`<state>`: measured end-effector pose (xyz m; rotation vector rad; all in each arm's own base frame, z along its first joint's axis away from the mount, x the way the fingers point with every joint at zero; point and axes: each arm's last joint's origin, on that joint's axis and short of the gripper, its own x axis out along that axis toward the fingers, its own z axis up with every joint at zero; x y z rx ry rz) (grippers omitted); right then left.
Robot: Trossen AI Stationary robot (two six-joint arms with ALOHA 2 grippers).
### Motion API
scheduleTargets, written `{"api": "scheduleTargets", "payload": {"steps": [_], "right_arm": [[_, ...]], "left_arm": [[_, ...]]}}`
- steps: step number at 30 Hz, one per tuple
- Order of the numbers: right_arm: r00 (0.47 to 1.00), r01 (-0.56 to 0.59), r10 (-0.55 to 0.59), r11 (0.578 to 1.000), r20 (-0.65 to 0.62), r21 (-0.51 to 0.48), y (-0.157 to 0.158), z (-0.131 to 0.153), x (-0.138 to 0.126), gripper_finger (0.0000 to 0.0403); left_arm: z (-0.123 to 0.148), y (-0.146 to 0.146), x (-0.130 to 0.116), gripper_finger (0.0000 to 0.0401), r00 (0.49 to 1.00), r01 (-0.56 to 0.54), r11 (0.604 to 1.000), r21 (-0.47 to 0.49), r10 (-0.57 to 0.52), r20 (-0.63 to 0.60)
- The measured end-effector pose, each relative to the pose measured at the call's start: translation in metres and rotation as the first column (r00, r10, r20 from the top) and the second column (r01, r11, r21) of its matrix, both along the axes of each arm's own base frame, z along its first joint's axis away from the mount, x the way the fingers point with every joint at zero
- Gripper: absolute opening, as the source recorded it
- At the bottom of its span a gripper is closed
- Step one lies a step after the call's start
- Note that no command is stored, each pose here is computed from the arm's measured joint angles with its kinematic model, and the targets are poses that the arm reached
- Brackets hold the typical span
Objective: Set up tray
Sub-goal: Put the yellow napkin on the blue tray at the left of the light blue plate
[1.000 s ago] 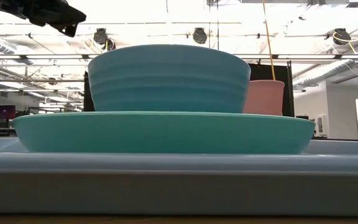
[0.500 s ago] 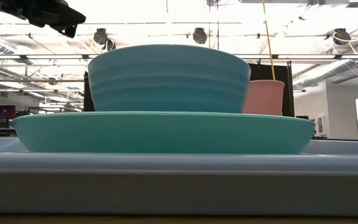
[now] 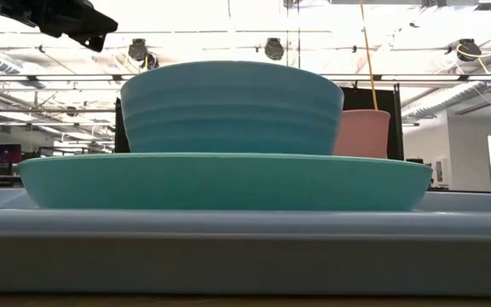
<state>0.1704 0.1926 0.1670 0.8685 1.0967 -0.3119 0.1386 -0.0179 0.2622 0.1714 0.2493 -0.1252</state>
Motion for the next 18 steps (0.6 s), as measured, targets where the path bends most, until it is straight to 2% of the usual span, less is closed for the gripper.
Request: {"api": "scheduleTargets", "payload": {"steps": [10,14,18], "right_arm": [[0.969,0.175,-0.190,0.979,-0.157,-0.105,-0.023,0.006,-0.021,0.0191],[0.940,0.187,-0.205,0.978,-0.273,-0.091,-0.025,0.005,-0.027,0.0191],[0.922,0.227,-0.251,0.967,-0.296,-0.116,-0.028,0.004,-0.029,0.0191]], "left_arm": [[0.000,0.000,0.000,0.0031,1.000,0.000,1.000,-0.003,0.000,0.000],[0.000,0.000,0.000,0.0031,1.000,0.000,1.000,-0.003,0.000,0.000],[0.000,0.000,0.000,0.0031,1.000,0.000,1.000,-0.003,0.000,0.000]]}}
